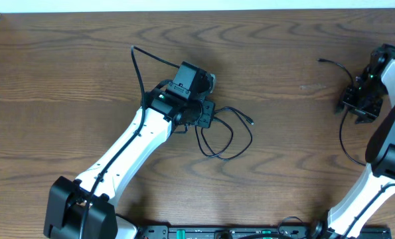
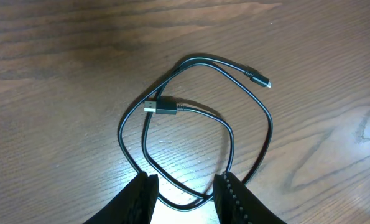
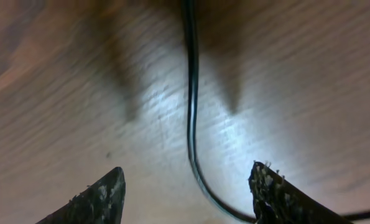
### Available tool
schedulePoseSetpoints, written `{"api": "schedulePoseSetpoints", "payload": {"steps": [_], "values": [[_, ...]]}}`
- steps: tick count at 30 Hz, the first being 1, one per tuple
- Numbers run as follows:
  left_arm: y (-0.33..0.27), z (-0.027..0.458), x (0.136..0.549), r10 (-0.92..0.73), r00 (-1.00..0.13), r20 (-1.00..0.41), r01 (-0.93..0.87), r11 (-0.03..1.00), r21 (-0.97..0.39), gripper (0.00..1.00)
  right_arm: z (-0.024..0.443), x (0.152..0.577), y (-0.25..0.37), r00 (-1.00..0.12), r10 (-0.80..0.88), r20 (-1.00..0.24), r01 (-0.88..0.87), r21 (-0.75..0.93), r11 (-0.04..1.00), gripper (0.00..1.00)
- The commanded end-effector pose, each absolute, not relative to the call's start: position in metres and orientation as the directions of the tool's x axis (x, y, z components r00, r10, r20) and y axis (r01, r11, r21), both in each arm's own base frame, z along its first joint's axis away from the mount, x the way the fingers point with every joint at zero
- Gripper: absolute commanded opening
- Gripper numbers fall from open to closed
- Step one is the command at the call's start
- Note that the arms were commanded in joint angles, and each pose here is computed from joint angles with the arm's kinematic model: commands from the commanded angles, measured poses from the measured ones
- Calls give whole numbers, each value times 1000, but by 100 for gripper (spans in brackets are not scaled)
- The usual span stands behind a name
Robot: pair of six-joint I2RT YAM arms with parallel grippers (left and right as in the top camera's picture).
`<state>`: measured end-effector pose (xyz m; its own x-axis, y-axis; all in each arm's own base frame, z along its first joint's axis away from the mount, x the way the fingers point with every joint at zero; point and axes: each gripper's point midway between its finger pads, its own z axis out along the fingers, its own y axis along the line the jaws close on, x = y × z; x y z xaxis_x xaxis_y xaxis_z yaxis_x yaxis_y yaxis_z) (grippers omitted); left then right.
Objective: Untangle cables
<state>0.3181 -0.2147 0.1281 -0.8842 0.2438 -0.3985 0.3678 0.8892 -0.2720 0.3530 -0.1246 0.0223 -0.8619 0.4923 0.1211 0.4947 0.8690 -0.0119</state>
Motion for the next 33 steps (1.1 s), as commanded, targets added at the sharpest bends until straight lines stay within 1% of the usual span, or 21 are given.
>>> {"api": "schedulePoseSetpoints", "payload": {"steps": [1,5,13,19,20,22,24,26,28,29,33], "values": [[-212,125,318,247,-887,-391,365,893,-263,35,17,357,-130,-838,536,102,534,-50,844,59],[-212,125,318,247,-887,-390,365,893,-263,35,17,362,-133,-839,538,77,536,-48,843,59],[-212,125,318,247,-887,-391,365,893,-263,35,2,355,-131,-839,538,85,535,-56,843,60],[-212,125,318,247,-887,-391,365,893,-263,35,-16,346,-128,-838,538,94,535,-57,843,56],[-212,125,318,247,-887,-390,365,893,-263,35,-17,345,-128,-837,538,97,535,-58,843,53],[-212,125,318,247,-887,-390,365,893,-263,35,-19,342,-127,-837,538,103,534,-59,843,38],[-212,125,318,247,-887,-391,365,893,-263,35,-18,342,-126,-837,537,105,534,-57,843,20],[-212,125,318,247,-887,-391,365,893,-263,35,-18,343,-125,-836,538,107,536,-47,843,9],[-212,125,318,247,-887,-390,365,893,-263,35,-16,343,-124,-836,537,110,536,-42,843,2],[-212,125,318,247,-887,-390,365,893,-263,35,-15,344,-124,-836,538,110,537,-42,843,1],[-212,125,318,247,-887,-390,364,893,-263,35,0,348,-126,-838,535,109,534,-42,845,1]]}}
